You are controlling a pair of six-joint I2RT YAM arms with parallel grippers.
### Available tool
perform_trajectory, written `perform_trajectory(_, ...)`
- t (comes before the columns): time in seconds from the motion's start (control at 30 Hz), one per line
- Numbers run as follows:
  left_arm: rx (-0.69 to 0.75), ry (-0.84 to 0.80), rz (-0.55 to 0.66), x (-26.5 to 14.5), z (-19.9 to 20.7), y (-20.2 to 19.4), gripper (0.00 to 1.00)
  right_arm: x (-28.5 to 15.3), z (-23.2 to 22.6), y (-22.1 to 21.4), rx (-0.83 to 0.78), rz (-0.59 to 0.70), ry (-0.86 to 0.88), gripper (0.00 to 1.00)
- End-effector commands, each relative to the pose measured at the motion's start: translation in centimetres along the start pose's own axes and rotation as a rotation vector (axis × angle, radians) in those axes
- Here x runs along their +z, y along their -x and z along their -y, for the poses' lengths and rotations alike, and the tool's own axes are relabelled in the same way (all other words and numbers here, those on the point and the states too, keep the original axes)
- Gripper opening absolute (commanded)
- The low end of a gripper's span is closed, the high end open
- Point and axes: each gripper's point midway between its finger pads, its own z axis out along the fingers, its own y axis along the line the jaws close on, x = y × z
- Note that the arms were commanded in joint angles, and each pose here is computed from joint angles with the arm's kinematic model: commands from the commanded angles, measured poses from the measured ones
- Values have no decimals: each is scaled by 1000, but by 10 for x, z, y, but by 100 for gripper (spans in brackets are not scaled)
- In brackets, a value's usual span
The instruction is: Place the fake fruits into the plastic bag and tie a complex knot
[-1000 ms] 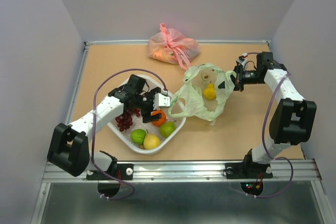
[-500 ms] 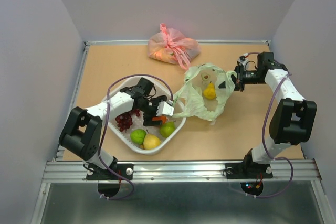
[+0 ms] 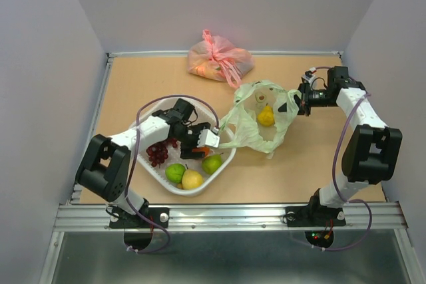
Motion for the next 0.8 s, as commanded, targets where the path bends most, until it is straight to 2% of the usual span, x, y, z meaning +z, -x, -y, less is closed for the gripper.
perform_trajectory(0.0,1,106,83,-47,-15,33,72,-2,3,-5,-18,8,-5,0)
perform_trajectory(0.03,20,153,107,-65,-22,45,65,-1,5,-8,-7,3,-5,0)
perform_trajectory(0.1,28,160,125,-80,-16,54,59,-1,6,-9,0,-1,-5,0)
perform_trajectory(0.3,86,260,151,-128,-18,83,55,0,4,-5,-4,-2,6,0)
perform_trajectory(0.43,65,380,311,-170,-50,139,55,1,5,-3,2,-5,10,0)
perform_trajectory(0.5,26,417,412,-187,-74,181,55,1,5,-1,0,-5,7,0)
perform_trajectory(0.53,72,434,447,-199,-80,214,56,0,4,0,-7,-2,8,0)
perform_trajectory(0.57,40,386,447,-183,-86,222,56,1,4,1,-8,-2,9,0)
perform_trajectory(0.6,60,397,475,-190,-92,242,57,1,4,2,-10,-2,9,0)
perform_trajectory(0.67,50,362,521,-169,-100,269,57,1,3,3,-7,-4,15,1)
perform_trajectory(0.77,12,282,570,-140,-108,295,58,0,2,6,-14,4,12,0)
